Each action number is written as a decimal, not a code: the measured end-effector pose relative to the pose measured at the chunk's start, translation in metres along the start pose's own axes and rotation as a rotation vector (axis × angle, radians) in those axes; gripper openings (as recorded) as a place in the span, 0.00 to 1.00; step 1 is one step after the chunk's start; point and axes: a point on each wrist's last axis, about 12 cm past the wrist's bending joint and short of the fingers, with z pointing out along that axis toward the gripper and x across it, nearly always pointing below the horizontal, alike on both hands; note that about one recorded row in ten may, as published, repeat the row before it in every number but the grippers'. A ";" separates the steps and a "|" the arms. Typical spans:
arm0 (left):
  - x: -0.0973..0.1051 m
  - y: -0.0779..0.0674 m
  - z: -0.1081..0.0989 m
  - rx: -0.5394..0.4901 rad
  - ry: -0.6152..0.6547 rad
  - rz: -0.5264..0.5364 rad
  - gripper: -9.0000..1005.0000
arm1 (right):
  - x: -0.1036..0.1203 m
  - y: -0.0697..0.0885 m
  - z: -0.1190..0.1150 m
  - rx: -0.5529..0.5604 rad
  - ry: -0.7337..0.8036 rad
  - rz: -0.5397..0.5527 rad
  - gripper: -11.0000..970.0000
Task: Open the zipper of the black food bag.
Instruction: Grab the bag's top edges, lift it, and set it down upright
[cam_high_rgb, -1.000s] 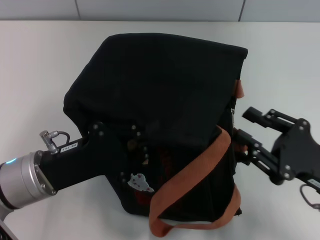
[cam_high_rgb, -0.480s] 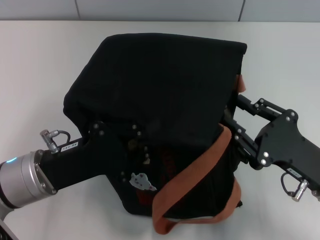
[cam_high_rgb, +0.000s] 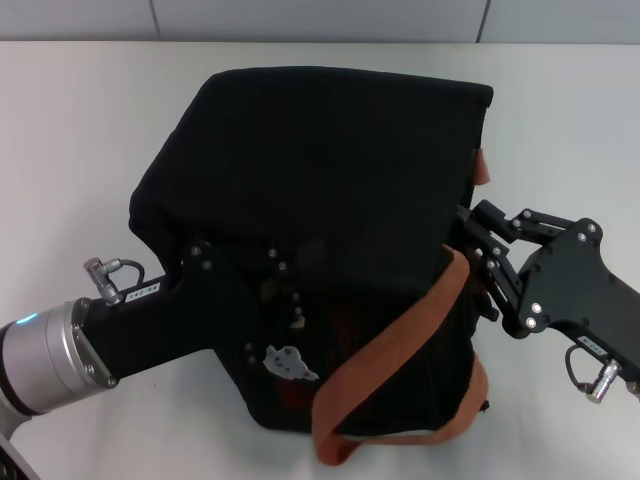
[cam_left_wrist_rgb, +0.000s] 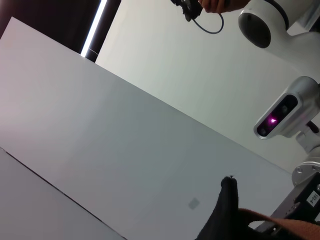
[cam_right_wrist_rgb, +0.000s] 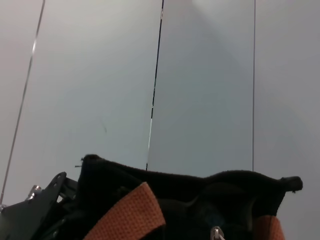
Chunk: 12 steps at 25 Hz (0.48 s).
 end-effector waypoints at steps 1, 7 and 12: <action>0.000 0.000 0.000 0.000 -0.001 0.000 0.10 | 0.000 0.000 0.000 0.000 -0.002 0.000 0.24; 0.000 0.000 0.000 0.000 -0.001 0.000 0.10 | -0.002 0.000 0.001 -0.012 -0.015 -0.011 0.11; 0.000 0.000 0.001 0.000 -0.002 0.001 0.10 | -0.004 0.004 0.000 -0.027 -0.036 -0.047 0.07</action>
